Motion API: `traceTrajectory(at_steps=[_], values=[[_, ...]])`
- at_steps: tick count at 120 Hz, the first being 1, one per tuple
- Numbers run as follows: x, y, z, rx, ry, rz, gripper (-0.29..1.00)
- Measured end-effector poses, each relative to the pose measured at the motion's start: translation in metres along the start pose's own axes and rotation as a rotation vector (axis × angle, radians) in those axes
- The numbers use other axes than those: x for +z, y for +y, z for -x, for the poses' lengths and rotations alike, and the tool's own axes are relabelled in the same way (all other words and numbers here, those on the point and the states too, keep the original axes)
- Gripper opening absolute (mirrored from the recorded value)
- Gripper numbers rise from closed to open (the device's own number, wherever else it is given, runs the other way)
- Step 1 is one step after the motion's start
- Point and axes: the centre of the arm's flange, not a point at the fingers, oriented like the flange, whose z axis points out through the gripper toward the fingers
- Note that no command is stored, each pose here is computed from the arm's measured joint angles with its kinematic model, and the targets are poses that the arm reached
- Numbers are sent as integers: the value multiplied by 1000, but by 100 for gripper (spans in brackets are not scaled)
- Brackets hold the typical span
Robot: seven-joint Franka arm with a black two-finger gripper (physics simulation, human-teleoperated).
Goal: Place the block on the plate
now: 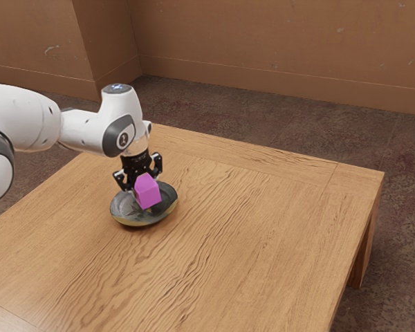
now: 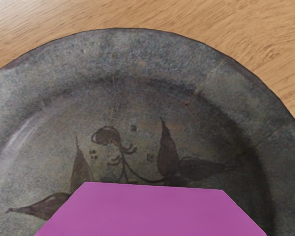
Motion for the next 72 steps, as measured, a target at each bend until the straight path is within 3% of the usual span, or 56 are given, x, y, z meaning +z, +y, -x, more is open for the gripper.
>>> traceTrajectory(at_steps=[9, 45, 59, 72], values=[[3, 3, -3, 1, 0, -1, 39], [-28, 20, -12, 23, 18, 25, 62], [-81, 32, -5, 51, 26, 46, 66], [-177, 24, 15, 132, 30, 76, 68]])
